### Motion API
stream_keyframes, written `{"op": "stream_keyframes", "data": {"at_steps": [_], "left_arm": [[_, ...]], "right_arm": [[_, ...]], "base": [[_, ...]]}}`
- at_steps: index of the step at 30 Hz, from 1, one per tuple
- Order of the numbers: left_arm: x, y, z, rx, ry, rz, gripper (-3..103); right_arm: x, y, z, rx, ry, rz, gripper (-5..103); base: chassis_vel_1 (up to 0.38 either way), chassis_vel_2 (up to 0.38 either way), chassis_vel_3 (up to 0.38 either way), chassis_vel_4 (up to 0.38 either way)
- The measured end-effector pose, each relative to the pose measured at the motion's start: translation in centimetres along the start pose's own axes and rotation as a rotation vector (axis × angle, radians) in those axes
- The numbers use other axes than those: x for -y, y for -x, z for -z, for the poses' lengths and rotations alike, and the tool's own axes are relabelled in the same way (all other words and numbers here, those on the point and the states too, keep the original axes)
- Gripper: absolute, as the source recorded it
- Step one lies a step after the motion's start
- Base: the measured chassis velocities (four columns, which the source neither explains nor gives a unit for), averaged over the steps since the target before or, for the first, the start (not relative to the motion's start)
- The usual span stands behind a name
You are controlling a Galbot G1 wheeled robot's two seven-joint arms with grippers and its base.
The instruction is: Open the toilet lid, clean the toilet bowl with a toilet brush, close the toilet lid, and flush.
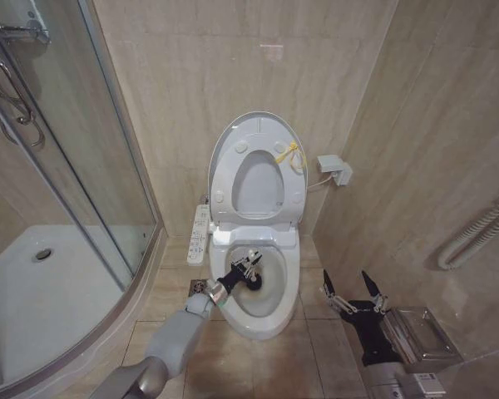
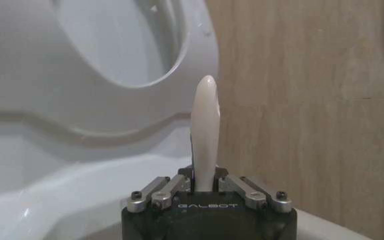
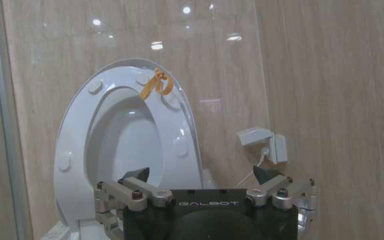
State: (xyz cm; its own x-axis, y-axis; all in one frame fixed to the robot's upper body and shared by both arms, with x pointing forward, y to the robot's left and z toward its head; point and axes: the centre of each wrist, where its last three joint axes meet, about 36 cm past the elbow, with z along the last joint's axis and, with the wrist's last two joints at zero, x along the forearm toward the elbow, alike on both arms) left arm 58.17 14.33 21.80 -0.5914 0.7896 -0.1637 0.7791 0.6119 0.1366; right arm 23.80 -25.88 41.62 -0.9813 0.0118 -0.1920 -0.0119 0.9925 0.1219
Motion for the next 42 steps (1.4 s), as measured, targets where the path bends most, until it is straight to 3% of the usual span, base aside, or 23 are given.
{"op": "stream_keyframes", "data": {"at_steps": [1,4,7,9,12,13,16,17,21,26,27,29,30,32,33,36,39,41,42], "left_arm": [[-0.1,0.3,0.3,0.016,0.011,-0.002,18],[-0.2,1.3,1.2,0.071,-0.024,0.048,18],[1.8,3.4,2.5,0.132,-0.197,0.161,18],[2.1,3.6,2.5,0.129,-0.206,0.163,18],[1.3,2.5,1.4,0.076,-0.114,0.111,18],[1.3,2.5,1.4,0.076,-0.114,0.111,18],[0.0,0.5,0.8,0.012,-0.024,0.069,18],[0.0,0.5,0.8,0.012,-0.024,0.069,18],[-1.2,-0.6,0.8,-0.038,0.07,0.035,18],[-1.2,-1.1,0.2,-0.075,0.087,0.028,18],[-0.9,-1.1,0.1,-0.083,0.062,0.043,18],[0.4,-1.0,-0.3,-0.064,-0.065,0.117,18],[0.4,-1.0,-0.3,-0.064,-0.065,0.117,18],[1.6,-0.1,0.1,-0.024,-0.169,0.155,18],[1.6,-0.1,0.1,-0.024,-0.169,0.155,18],[2.2,0.8,0.8,0.02,-0.248,0.159,18],[2.1,1.0,1.1,0.03,-0.258,0.163,18],[1.0,0.5,0.7,0.007,-0.176,0.148,18],[1.0,0.5,0.7,0.007,-0.176,0.148,18]], "right_arm": [[0.0,0.0,0.0,0.0,0.0,0.0,100],[0.0,0.0,0.0,0.0,0.0,0.0,100],[0.0,0.0,0.0,0.0,0.0,0.0,100],[0.0,0.0,0.0,0.0,0.0,0.0,100],[0.0,0.0,0.0,0.0,0.0,0.0,100],[0.0,0.0,0.0,0.0,0.0,0.0,100],[0.0,0.0,0.0,0.0,0.0,0.0,100],[0.0,0.0,0.0,0.0,0.0,0.0,100],[0.0,0.0,0.0,0.0,0.0,0.0,100],[0.0,0.0,0.0,0.0,0.0,0.0,100],[0.0,0.0,0.0,0.0,0.0,0.0,100],[0.0,0.0,0.0,0.0,0.0,0.0,100],[0.0,0.0,0.0,0.0,0.0,0.0,100],[0.0,0.0,0.0,0.0,0.0,0.0,100],[0.0,0.0,0.0,0.0,0.0,0.0,100],[0.0,0.0,0.0,0.0,0.0,0.0,100],[0.0,0.0,0.0,0.0,0.0,0.0,100],[0.0,0.0,0.0,0.0,0.0,0.0,100],[0.0,0.0,0.0,0.0,0.0,0.0,100]], "base": [[0.0,0.0,0.0,0.0],[0.0,0.0,0.0,0.0],[0.0,0.0,0.0,0.0],[0.0,0.0,0.0,0.0],[0.0,0.0,0.0,0.0],[0.0,0.0,0.0,0.0],[0.0,0.0,0.0,0.0],[0.0,0.0,0.0,0.0],[0.0,0.0,0.0,0.0],[0.0,0.0,0.0,0.0],[0.0,0.0,0.0,0.0],[0.0,0.0,0.0,0.0],[0.0,0.0,0.0,0.0],[0.0,0.0,0.0,0.0],[0.0,0.0,0.0,0.0],[0.0,0.0,0.0,0.0],[0.0,0.0,0.0,0.0],[0.0,0.0,0.0,0.0],[0.0,0.0,0.0,0.0]]}}
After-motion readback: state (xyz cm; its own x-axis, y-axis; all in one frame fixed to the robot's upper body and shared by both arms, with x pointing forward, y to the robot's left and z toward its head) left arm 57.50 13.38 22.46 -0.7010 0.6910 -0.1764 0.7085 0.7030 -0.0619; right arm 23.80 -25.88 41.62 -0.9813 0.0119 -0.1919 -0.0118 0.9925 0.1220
